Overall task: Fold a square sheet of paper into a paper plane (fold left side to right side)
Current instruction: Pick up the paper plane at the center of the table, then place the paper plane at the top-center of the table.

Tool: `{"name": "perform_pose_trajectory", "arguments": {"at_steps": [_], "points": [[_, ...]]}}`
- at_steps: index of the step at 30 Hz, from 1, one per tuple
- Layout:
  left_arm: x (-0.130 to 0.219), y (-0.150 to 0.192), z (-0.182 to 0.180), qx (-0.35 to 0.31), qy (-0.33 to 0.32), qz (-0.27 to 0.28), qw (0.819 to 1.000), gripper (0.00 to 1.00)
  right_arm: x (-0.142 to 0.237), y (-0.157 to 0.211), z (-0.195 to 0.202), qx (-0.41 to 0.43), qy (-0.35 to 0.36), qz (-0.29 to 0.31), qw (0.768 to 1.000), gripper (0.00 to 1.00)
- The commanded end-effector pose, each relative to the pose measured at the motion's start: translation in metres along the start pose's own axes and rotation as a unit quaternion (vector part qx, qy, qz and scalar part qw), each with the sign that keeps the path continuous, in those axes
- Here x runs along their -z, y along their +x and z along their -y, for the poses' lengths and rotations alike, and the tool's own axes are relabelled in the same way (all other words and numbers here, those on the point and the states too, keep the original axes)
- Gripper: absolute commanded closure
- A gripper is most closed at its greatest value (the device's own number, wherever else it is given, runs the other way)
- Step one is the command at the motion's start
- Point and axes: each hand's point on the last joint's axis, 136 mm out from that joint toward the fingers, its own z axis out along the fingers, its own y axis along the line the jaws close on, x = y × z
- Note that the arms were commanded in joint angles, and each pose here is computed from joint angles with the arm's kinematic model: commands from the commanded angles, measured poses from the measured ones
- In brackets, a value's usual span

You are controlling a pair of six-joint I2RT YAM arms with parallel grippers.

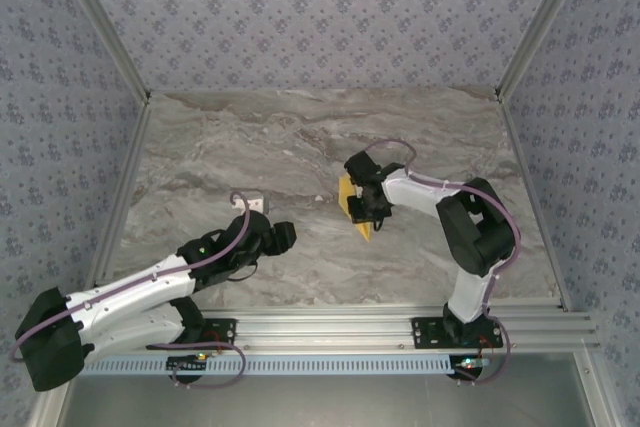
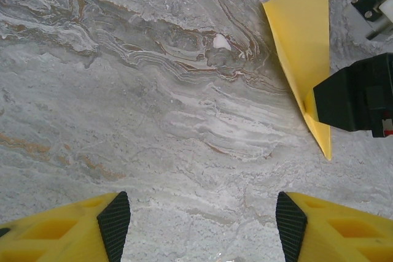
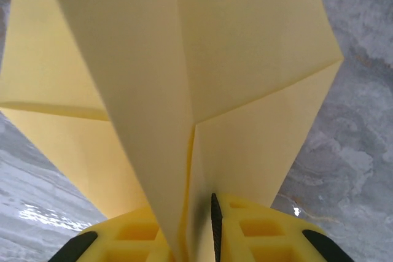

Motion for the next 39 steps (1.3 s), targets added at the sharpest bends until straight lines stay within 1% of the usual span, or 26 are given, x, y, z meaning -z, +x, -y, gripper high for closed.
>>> {"name": "perform_pose_trajectory", "arguments": {"at_steps": [1,2,3,6,7,10,11,16,19,23,32,36,39], "points": [[0.005,-0.003,0.002,0.003,0.007,0.002,1.0,0.34,0.005,-0.019,-0.004,0.002,-0.004,0.016,1.0,0.84],[0.006,-0.004,0.005,0.0,0.014,0.002,1.0,0.33,0.007,-0.023,-0.003,-0.002,-0.006,0.018,1.0,0.86],[0.007,-0.004,0.008,-0.004,0.023,0.002,1.0,0.31,0.016,-0.04,-0.006,-0.008,-0.013,0.036,0.999,0.88],[0.013,-0.007,0.022,-0.019,0.057,0.001,0.998,0.22,0.03,-0.072,-0.001,-0.033,-0.015,0.055,0.998,0.88],[0.014,-0.007,0.027,-0.026,0.07,0.001,0.997,0.19,0.031,-0.079,0.002,-0.042,-0.015,0.05,0.998,0.88],[0.02,-0.011,0.039,-0.043,0.097,0.004,0.994,0.04,0.031,-0.104,0.005,-0.055,-0.01,0.052,0.997,0.88],[0.022,-0.013,0.042,-0.049,0.102,0.005,0.994,0.02,0.029,-0.111,0.006,-0.058,-0.005,0.051,0.997,0.88],[0.031,-0.026,0.06,-0.099,0.126,0.025,0.987,0.02,0.023,-0.145,0.008,-0.079,0.011,0.058,0.995,0.88],[0.037,-0.039,0.066,-0.124,0.126,0.045,0.983,0.02,0.015,-0.154,0.006,-0.078,0.019,0.05,0.996,0.87],[0.044,-0.049,0.071,-0.14,0.121,0.056,0.981,0.02,-0.002,-0.154,0.005,-0.071,0.03,0.03,0.997,0.87],[0.046,-0.047,0.069,-0.138,0.113,0.044,0.983,0.02,-0.031,-0.149,0.005,-0.068,0.036,-0.001,0.997,0.85],[0.047,-0.048,0.066,-0.136,0.106,0.044,0.984,0.02,-0.031,-0.146,0.004,-0.057,0.036,-0.008,0.998,0.78],[0.048,-0.05,0.063,-0.136,0.096,0.048,0.985,0.02,-0.017,-0.146,0.001,-0.045,0.04,0.0,0.998,0.71]]}}
